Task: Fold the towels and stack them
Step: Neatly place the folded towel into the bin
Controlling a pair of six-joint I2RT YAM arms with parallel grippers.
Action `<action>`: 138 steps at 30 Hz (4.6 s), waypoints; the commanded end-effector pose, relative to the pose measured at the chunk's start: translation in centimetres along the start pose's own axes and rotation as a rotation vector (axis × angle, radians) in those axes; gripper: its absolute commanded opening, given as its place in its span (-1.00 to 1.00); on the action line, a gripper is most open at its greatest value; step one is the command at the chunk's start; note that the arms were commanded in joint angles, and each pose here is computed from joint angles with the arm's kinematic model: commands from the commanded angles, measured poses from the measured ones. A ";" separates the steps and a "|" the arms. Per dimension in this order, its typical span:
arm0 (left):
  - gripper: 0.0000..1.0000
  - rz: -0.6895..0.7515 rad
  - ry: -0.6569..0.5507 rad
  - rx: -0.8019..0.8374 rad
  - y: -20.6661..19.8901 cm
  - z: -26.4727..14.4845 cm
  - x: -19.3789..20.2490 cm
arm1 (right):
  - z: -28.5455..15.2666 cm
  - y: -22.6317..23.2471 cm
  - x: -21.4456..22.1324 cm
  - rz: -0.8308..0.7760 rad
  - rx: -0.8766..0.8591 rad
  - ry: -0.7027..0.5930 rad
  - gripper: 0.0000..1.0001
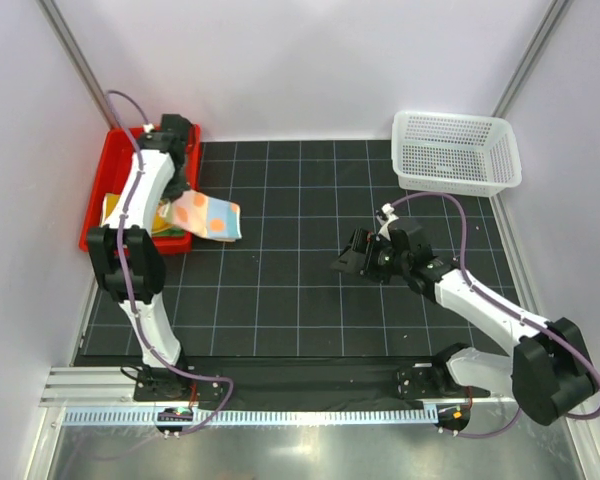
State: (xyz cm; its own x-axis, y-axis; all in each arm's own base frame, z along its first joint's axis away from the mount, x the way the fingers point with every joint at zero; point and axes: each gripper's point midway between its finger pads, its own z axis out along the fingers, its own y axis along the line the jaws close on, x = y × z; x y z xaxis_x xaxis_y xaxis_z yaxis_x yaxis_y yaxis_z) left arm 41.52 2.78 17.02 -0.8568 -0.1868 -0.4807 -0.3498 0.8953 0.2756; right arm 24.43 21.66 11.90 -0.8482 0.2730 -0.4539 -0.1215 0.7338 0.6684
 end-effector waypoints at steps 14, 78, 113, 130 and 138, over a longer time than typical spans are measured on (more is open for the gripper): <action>-1.00 -0.259 -0.045 -0.023 10.8 3.6 -6.0 | 1.8 -0.5 -3.5 -0.031 -0.013 -0.023 1.00; -1.00 -0.383 0.113 0.071 13.9 12.7 -5.0 | 6.7 -4.0 -3.7 0.000 0.062 0.071 0.99; 0.18 -0.292 -0.053 0.444 1.9 5.4 -7.8 | 5.7 -4.1 -4.3 -0.007 0.124 0.072 1.00; -0.02 -0.082 0.032 0.326 -2.6 6.4 -4.3 | 5.0 -3.5 -4.6 0.003 0.118 0.054 0.99; -0.15 -0.037 0.074 0.334 -3.6 7.2 -2.3 | 4.5 -3.3 -4.6 -0.006 0.114 0.052 0.99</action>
State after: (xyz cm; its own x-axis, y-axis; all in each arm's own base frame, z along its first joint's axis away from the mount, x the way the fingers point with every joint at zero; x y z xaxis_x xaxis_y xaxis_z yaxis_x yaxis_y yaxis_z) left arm 47.86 3.01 11.53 -0.8634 -0.2644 -0.4298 -0.2668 0.9621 -0.0560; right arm 29.92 20.57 6.49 -0.9046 0.2331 -0.3568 -0.0205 0.8125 0.5827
